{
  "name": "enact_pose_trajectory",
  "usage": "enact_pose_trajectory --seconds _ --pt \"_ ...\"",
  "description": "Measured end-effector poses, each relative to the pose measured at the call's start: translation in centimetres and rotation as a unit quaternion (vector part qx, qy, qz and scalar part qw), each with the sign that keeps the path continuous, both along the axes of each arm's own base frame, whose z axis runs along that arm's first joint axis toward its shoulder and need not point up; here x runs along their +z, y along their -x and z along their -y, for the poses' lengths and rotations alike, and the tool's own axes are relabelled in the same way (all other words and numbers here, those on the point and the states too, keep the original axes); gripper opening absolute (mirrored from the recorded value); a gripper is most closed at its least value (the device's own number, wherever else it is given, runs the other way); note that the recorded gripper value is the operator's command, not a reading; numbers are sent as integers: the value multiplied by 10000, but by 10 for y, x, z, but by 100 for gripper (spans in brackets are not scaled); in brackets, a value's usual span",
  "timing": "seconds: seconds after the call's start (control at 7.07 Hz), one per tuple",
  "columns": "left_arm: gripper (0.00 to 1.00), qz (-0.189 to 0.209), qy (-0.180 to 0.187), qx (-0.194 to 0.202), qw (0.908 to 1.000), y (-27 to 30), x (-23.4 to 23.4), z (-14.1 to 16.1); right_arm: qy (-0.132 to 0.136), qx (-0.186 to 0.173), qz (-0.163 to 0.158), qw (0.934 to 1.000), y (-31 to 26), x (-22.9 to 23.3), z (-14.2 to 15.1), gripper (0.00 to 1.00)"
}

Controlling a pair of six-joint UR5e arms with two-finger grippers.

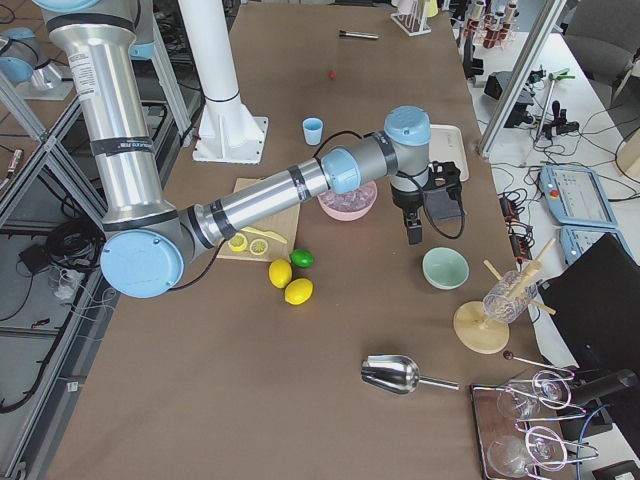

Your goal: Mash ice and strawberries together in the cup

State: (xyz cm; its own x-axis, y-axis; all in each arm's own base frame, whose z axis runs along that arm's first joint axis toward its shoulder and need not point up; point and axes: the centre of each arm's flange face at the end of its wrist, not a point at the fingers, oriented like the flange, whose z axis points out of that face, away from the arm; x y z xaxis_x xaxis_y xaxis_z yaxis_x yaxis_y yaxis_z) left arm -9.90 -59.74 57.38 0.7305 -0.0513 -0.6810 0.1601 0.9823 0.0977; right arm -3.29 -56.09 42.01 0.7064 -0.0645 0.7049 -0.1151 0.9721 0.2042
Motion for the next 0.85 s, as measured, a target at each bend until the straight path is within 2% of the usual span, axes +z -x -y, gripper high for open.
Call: enact_pose_trajectory --seconds 0.28,0.42,0.71,0.85 --pt "99 -20 -14 12 10000 -3 -3 0 154 107 223 9996 41 -36 -13 98" --pt "99 -56 -18 21 10000 -4 -3 -1 157 46 283 9995 61 -49 -21 98" --pt "99 -116 -19 37 9999 -6 -4 -2 -9 -195 216 9996 104 -68 -37 98" --pt "99 -122 -22 37 9999 -6 -5 0 -106 -308 81 9994 130 -71 -44 99"
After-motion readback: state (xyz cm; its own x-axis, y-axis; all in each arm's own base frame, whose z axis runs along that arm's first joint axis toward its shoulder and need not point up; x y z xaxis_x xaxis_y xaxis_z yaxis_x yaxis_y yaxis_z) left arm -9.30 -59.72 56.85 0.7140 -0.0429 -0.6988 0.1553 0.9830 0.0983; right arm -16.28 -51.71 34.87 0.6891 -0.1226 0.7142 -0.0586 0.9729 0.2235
